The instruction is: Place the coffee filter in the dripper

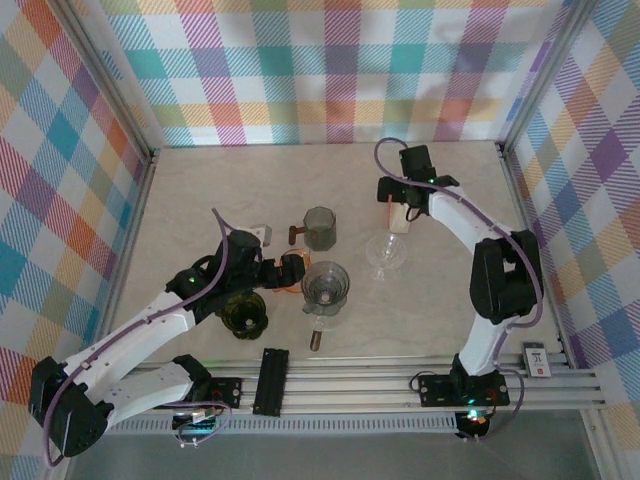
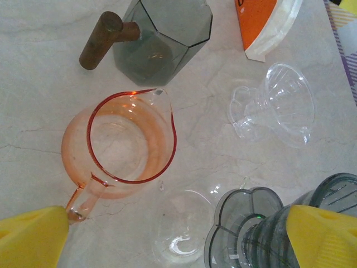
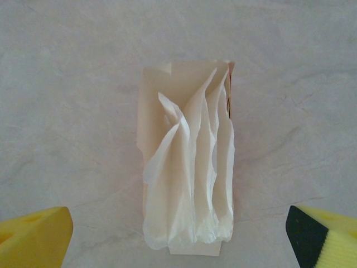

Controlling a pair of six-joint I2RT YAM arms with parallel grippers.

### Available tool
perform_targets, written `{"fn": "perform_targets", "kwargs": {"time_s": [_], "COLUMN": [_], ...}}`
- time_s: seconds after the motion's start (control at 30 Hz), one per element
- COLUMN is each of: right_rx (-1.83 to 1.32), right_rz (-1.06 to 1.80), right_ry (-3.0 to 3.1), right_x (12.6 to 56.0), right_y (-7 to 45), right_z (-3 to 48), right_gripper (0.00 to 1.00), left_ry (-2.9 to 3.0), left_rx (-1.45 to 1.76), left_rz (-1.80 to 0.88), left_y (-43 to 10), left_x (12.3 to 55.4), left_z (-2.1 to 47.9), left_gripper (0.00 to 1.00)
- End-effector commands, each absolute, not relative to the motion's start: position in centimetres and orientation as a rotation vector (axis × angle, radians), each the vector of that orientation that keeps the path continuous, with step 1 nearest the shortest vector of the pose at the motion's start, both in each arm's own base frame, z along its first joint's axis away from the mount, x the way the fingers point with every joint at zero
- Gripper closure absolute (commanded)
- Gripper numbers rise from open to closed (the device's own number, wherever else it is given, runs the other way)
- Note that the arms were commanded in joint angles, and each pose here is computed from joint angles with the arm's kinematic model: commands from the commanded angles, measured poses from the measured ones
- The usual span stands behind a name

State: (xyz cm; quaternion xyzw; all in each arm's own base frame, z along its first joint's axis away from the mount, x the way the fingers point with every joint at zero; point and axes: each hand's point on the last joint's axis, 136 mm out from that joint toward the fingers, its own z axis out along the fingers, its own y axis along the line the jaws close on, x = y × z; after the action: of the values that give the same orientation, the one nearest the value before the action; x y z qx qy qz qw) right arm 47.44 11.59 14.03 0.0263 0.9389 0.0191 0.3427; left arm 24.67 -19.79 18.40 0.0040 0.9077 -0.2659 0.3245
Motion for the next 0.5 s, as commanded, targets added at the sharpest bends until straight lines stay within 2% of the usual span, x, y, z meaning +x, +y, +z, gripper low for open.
{"fn": "perform_targets", "kwargs": {"time_s": [0.0,0.23,0.47], "right_rx": [0.064,0.019,0.007], "right_rz": [-0.006,-0.088,-0.299], "right_ry": [2.546,2.593,2.601], "right_x": [46.9,47.2,46.8], "right_y": [12.0,11.9,9.3], "right_z": [10.9,8.7,7.4], "right_gripper": [0.01,0.01,0.01], "left_ry": [2.354,2.354,2.357], "left_rx": [0.003,0.007,0.0], "left_rz": [-0.728,-0.725,-0.729], "left_y": [-19.8,-19.8,-19.9], "left_x": [24.8,24.8,25.0], "left_z": [19.0,18.9,18.9], "left_gripper": [0.0,0.0,0.0]}}
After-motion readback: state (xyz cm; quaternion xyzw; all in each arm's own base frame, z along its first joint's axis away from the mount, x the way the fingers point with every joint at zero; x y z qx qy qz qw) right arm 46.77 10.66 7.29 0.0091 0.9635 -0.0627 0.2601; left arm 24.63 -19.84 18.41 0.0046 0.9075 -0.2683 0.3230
